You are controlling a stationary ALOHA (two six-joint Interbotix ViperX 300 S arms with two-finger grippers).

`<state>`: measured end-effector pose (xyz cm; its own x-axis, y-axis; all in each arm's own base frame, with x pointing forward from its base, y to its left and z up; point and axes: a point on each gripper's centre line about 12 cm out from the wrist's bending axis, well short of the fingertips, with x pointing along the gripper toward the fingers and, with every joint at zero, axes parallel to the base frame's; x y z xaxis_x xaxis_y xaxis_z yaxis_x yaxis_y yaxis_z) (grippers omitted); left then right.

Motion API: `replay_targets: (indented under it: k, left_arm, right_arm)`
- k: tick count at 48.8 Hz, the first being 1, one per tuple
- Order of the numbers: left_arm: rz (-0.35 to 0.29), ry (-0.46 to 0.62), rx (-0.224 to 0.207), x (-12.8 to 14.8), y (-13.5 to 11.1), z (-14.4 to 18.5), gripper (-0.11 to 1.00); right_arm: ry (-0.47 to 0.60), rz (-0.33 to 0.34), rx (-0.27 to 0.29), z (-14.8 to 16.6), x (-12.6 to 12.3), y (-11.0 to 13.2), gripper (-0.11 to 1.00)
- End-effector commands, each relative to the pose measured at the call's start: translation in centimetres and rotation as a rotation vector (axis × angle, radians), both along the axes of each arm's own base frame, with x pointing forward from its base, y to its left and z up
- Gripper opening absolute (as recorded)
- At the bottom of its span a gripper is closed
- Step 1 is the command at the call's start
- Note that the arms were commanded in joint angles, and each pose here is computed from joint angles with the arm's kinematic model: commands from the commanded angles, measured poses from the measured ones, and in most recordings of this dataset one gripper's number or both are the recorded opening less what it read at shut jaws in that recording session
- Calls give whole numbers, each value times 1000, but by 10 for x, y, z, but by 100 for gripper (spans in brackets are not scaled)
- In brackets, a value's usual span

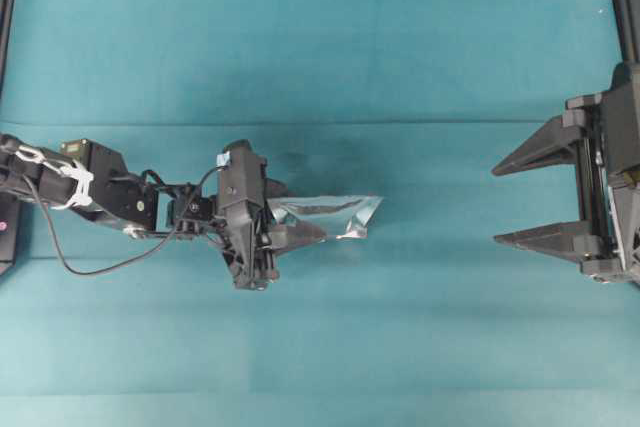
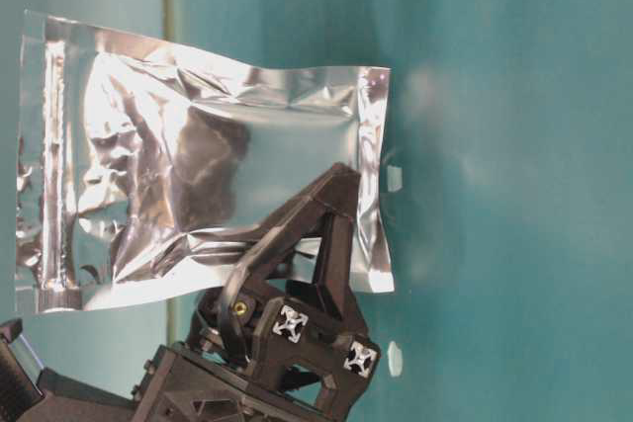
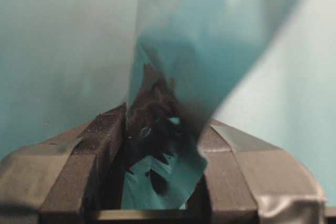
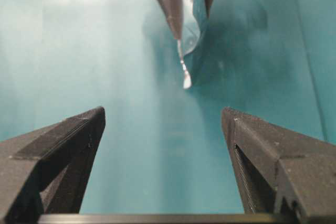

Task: Hand over the silver zip bag and make it stand upright.

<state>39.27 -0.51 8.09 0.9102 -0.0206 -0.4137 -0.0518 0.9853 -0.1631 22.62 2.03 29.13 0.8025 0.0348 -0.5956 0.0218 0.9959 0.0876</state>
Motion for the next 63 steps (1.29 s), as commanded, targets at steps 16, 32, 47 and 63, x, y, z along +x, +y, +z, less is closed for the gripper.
replay_targets:
  k: [16, 32, 47, 63]
  left_arm:
    - [-13, -15, 3, 2, -4, 4, 30]
    - [-13, -15, 3, 2, -4, 4, 30]
    - [-13, -15, 3, 2, -4, 4, 30]
    - [-13, -15, 3, 2, -4, 4, 30]
  right_arm:
    - [-16, -10, 15, 4, 1, 0, 89]
    - [-18, -10, 15, 4, 1, 0, 89]
    - [-13, -11, 16, 2, 0, 0, 89]
    - [-8, -11, 15, 0, 0, 0, 89]
